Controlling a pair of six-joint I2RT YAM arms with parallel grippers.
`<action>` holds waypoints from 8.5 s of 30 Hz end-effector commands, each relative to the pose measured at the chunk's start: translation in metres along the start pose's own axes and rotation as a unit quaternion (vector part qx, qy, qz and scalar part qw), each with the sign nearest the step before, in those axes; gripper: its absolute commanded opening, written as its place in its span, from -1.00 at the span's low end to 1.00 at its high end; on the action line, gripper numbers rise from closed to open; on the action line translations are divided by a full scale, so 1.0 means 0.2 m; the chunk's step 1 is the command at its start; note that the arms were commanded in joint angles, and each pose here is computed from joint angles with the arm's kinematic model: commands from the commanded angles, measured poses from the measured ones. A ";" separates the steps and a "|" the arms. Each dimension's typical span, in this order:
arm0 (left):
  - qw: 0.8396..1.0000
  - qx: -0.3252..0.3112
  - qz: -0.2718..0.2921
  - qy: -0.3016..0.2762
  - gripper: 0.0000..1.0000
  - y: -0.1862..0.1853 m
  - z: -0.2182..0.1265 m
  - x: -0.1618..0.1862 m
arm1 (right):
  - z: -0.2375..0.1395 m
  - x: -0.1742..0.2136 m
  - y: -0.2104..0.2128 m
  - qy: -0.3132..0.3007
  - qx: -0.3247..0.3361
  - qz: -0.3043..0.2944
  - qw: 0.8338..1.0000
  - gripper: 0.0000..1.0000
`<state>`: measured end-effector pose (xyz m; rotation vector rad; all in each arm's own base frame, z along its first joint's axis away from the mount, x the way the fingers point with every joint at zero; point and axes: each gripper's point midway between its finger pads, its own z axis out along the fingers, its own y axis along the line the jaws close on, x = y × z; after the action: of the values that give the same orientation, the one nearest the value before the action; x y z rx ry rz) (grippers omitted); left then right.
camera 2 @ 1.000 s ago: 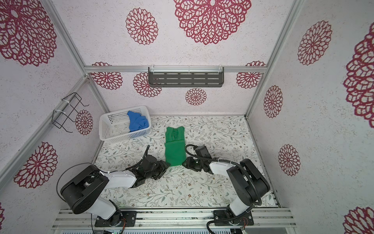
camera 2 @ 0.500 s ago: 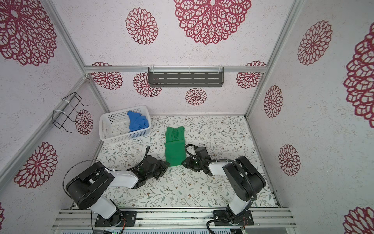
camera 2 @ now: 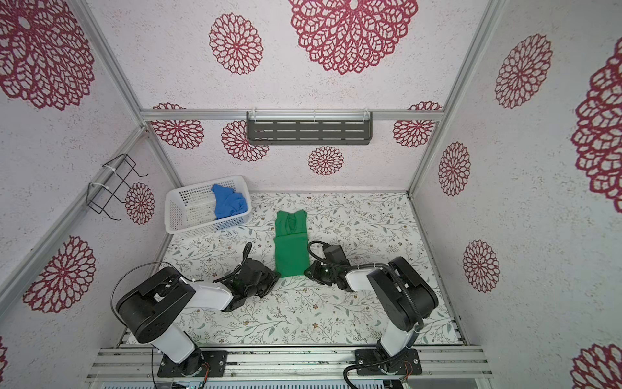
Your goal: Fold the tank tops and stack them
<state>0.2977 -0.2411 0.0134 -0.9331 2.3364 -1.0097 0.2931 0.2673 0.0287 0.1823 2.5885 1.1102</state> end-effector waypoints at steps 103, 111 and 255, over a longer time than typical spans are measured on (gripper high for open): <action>0.972 -0.042 0.231 -0.019 -0.16 -0.63 0.21 -0.64 | -0.10 -0.75 0.53 -0.081 -0.019 -0.177 0.981 -0.61; 0.971 -0.088 0.220 0.019 -0.21 -0.37 0.39 -0.48 | 0.13 -0.64 0.21 -0.057 0.022 -0.131 0.990 -0.69; 0.970 -0.098 0.224 0.012 -0.22 -0.21 -0.34 0.04 | -0.38 -0.01 0.14 -0.053 0.098 -0.135 0.985 -0.58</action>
<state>0.2651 -0.2503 0.0664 -0.4632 2.5508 -0.7242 0.2598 0.2459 0.0589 0.0266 2.5993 0.8494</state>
